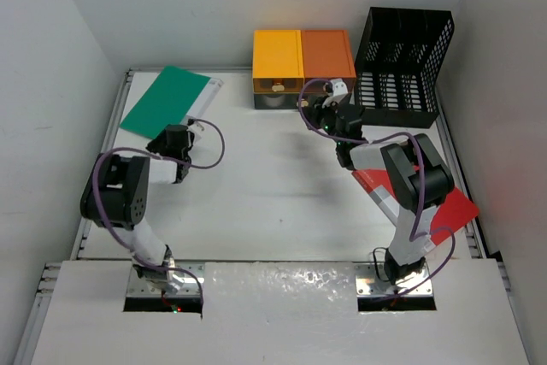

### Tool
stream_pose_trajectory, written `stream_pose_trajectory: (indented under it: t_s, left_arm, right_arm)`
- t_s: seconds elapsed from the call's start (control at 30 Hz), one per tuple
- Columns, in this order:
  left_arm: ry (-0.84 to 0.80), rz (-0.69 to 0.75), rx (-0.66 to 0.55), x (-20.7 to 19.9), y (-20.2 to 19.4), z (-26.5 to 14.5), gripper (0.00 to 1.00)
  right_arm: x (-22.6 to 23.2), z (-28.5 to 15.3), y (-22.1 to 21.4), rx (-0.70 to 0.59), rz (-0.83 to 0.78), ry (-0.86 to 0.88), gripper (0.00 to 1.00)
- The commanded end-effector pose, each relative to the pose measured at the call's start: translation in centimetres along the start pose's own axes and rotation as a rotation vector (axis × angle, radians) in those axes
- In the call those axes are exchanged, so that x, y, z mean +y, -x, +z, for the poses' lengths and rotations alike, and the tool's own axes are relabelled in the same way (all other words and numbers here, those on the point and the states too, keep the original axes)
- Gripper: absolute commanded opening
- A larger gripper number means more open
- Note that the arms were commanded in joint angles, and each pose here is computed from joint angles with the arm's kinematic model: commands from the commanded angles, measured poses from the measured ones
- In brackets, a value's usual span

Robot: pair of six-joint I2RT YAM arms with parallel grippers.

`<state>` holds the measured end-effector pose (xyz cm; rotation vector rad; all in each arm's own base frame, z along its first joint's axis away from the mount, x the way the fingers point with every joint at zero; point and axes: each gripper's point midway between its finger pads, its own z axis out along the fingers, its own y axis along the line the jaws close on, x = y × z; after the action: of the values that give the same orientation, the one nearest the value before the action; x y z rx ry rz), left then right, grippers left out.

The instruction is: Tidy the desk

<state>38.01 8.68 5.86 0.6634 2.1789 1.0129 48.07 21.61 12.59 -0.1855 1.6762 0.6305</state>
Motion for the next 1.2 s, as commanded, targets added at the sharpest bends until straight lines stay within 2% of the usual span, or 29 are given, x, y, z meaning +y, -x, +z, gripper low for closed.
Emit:
stream_pose_trajectory:
  t_s: [0.0, 0.33, 0.77, 0.93, 1.03, 1.17]
  left_arm:
    - [0.127, 0.045, -0.021, 1.9, 1.4, 0.9, 0.51]
    - [0.086, 0.000, -0.066, -0.2, 3.2, 3.7, 0.51]
    - [0.112, -0.053, -0.052, -1.0, 4.2, 6.1, 0.52]
    - [0.110, -0.086, -0.104, -0.4, 5.2, 5.5, 0.49]
    - [0.075, -0.080, -0.182, -0.7, 6.3, 4.8, 0.48]
    - [0.050, -0.068, -0.184, -1.3, 6.6, 5.0, 0.47]
  right_arm:
    - [2.6, -0.5, 2.9, -0.080, -0.002, 0.097, 0.02]
    - [2.7, -1.5, 3.1, -0.083, -0.031, 0.094, 0.03]
    - [2.4, -1.5, 3.5, -0.077, -0.074, 0.079, 0.03]
    - [2.4, -1.4, 3.3, -0.070, -0.078, 0.082, 0.04]
    - [2.4, -1.2, 3.2, -0.066, -0.072, 0.084, 0.04]
    - [2.5, -1.2, 3.2, -0.067, -0.064, 0.090, 0.04]
